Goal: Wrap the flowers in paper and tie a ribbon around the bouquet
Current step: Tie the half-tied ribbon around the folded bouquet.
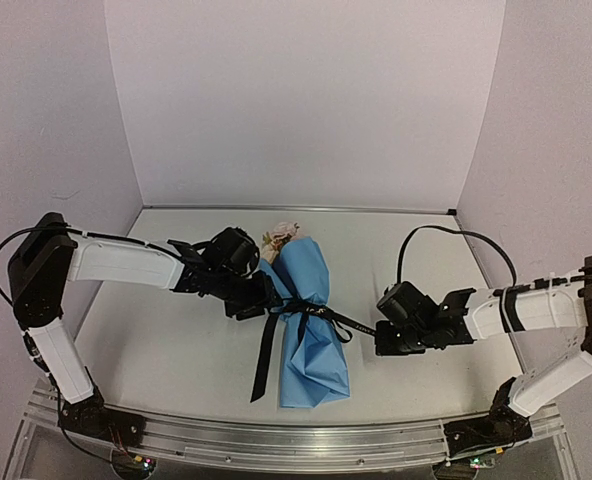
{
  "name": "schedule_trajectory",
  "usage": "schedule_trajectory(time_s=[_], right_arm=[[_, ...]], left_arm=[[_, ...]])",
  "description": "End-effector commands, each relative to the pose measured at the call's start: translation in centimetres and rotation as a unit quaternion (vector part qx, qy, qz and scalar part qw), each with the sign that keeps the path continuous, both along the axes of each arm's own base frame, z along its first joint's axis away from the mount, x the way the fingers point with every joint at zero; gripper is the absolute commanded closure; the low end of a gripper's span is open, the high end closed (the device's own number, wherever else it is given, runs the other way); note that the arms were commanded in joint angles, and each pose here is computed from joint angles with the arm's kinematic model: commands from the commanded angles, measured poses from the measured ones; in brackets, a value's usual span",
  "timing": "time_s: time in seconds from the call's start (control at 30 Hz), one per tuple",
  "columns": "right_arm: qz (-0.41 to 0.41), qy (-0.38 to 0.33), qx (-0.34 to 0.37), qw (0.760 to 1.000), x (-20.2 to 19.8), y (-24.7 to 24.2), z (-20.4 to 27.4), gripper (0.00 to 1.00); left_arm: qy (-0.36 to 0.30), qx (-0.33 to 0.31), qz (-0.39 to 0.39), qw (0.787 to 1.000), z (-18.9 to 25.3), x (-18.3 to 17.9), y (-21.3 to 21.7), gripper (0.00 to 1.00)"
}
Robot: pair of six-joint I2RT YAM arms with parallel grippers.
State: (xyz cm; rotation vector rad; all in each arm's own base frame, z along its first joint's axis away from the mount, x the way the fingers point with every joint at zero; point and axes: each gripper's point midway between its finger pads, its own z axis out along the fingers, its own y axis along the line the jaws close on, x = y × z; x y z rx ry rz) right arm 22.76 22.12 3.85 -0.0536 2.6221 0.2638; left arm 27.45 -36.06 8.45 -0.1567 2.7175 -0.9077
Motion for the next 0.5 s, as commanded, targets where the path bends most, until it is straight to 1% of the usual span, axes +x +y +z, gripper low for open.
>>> schedule_trajectory(time_s=[0.0,0.17,0.27,0.47], right_arm=[[-0.015,-0.012,-0.006,1.0,-0.07,-0.8,0.48,1.0],[-0.014,-0.014,-0.006,1.0,0.1,-0.58,0.73,1.0],[-0.012,-0.016,-0.006,1.0,0.18,-0.42,0.93,1.0],[-0.013,-0.017,-0.011,1.0,0.23,-0.55,0.85,1.0]], left_arm=[[-0.008,-0.01,0.006,1.0,0.37,0.24,-0.6,0.49],[-0.01,-0.014,0.005,1.0,0.29,0.43,-0.99,0.51],[-0.005,-0.014,0.002,1.0,0.05,0.47,-1.38,0.58],[0.001,-0.008,0.007,1.0,-0.62,0.38,-1.19,0.59]])
